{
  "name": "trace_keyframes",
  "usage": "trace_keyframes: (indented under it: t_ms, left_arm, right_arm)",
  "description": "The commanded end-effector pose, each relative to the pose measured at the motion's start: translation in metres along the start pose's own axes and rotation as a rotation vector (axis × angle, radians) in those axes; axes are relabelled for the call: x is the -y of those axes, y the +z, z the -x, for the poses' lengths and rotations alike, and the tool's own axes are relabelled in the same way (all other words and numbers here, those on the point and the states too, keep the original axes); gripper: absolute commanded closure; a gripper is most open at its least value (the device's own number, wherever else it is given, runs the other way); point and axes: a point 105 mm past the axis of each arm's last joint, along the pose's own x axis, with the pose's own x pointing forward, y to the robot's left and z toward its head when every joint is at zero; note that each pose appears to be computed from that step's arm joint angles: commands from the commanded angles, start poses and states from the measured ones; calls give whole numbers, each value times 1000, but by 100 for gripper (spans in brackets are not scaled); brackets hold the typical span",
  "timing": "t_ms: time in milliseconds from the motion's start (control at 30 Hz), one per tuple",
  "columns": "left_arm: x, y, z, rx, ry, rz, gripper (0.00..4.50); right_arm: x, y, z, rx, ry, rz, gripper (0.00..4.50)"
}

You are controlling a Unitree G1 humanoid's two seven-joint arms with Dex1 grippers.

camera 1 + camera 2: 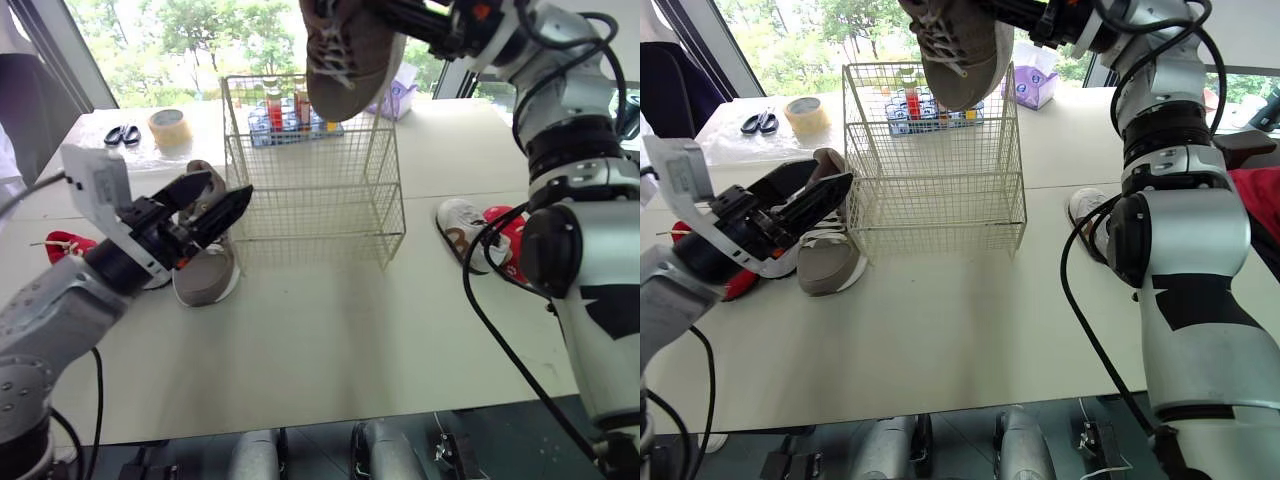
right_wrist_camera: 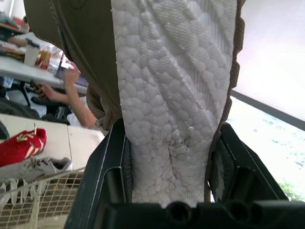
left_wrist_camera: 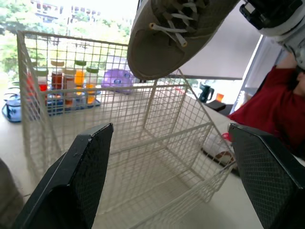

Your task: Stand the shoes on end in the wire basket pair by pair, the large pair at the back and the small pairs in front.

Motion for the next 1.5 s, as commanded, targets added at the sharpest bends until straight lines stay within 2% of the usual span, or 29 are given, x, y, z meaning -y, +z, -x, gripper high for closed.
trace_keyframes:
  t_ms: [33, 267, 500, 700, 967, 1100, 1233, 1300, 1367, 1467, 1500]
  left_arm:
    - [7, 7, 1, 28, -35, -17, 55]
    - [0, 4, -2, 37, -30, 17, 55]
    - [4, -6, -6, 26, -42, 37, 55]
    - [1, -9, -8, 26, -32, 44, 48]
    - [0, -11, -13, 28, -42, 57, 48]
    - [-1, -18, -17, 14, -52, 70, 48]
    - [-2, -24, -21, 2, -61, 77, 48]
    - [-2, -25, -21, 2, -59, 82, 48]
    - [-2, -27, -21, 1, -58, 83, 48]
    - [-3, -31, -20, -10, -51, 82, 48]
    - [-4, -32, -19, -12, -47, 82, 48]
  right_arm:
    - [4, 17, -1, 10, 1, 82, 287]
    - [5, -6, 5, -93, -23, 53, 287]
    - [12, -23, 14, -126, -112, -19, 287]
    - [19, -22, 18, -113, -177, -15, 10]
    - [24, -13, 21, -95, -199, 1, 4]
    - [34, -4, 28, -32, -270, -58, 4]
    - [32, -6, 29, 4, -256, -155, 4]
    - [32, -7, 29, 9, -260, -160, 55]
    - [31, -8, 28, 15, -255, -165, 125]
    - [26, -14, 24, 6, -233, -164, 266]
    - [25, -15, 23, 4, -228, -164, 297]
